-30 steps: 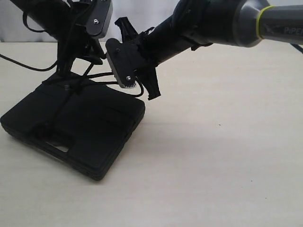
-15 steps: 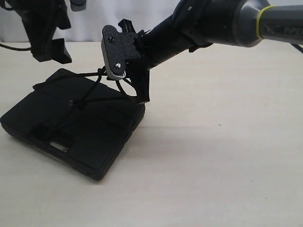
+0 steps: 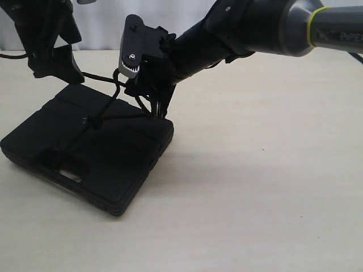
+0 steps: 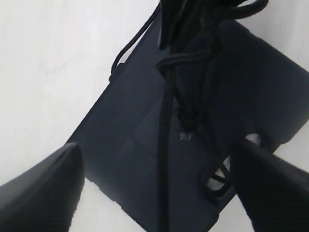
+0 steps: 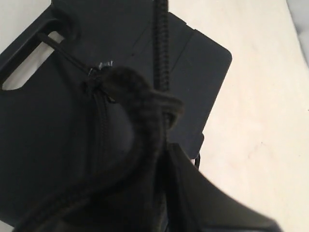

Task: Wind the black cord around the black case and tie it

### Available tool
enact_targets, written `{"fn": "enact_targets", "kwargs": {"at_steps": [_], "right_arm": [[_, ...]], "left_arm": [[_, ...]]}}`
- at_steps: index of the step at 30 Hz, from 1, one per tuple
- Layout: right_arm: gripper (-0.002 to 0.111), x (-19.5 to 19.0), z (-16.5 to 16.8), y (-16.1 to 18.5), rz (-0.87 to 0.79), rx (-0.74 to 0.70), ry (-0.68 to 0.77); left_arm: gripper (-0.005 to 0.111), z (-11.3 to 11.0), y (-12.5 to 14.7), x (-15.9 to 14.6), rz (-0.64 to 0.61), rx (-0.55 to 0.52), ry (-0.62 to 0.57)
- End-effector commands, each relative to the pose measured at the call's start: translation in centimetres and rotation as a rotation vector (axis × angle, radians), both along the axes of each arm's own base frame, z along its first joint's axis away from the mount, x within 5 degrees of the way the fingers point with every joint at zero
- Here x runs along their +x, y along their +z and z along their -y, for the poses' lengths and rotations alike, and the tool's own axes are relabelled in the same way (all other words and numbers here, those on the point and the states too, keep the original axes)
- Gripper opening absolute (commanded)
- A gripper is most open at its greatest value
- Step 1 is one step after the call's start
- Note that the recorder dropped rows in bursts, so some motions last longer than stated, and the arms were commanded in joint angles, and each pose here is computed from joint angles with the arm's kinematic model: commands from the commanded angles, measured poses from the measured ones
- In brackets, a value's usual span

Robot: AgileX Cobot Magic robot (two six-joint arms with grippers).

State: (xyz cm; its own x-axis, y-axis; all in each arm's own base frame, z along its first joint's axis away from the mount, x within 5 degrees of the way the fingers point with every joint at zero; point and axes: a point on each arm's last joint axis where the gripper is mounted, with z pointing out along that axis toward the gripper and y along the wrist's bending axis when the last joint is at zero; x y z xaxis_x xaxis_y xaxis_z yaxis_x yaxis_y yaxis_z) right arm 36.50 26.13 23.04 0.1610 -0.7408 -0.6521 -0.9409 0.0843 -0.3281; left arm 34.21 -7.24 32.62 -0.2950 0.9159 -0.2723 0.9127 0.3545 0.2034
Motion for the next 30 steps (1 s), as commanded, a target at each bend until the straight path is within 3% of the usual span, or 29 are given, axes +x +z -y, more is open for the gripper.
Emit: {"fn": "enact_targets", "kwargs": {"at_steps": [1, 6, 15, 21, 23, 30], "right_arm": [[0.004, 0.0, 0.0, 0.5, -0.043, 0.036, -0.057], [0.004, 0.0, 0.0, 0.5, -0.076, 0.05, -0.088], [0.004, 0.0, 0.0, 0.5, -0.077, 0.05, -0.087], [0.004, 0.0, 0.0, 0.5, -0.075, 0.05, -0.089], [0.004, 0.0, 0.0, 0.5, -0.075, 0.05, -0.089], [0.004, 0.1, 0.0, 0.5, -0.068, 0.052, -0.095]], "left_arm": [[0.078, 0.3, -0.9, -0.1, -0.025, -0.03, 0.011], [0.078, 0.2, -2.2, 0.0, -0.004, -0.024, 0.023], [0.078, 0.3, -2.3, 1.4, 0.163, -0.051, 0.054], [0.077, 0.3, -2.5, 1.4, 0.157, -0.045, 0.054], [0.071, 0.3, -2.5, 1.4, 0.149, -0.047, 0.056], [0.023, 0.3, -3.3, 0.8, 0.046, -0.031, 0.042]]}}
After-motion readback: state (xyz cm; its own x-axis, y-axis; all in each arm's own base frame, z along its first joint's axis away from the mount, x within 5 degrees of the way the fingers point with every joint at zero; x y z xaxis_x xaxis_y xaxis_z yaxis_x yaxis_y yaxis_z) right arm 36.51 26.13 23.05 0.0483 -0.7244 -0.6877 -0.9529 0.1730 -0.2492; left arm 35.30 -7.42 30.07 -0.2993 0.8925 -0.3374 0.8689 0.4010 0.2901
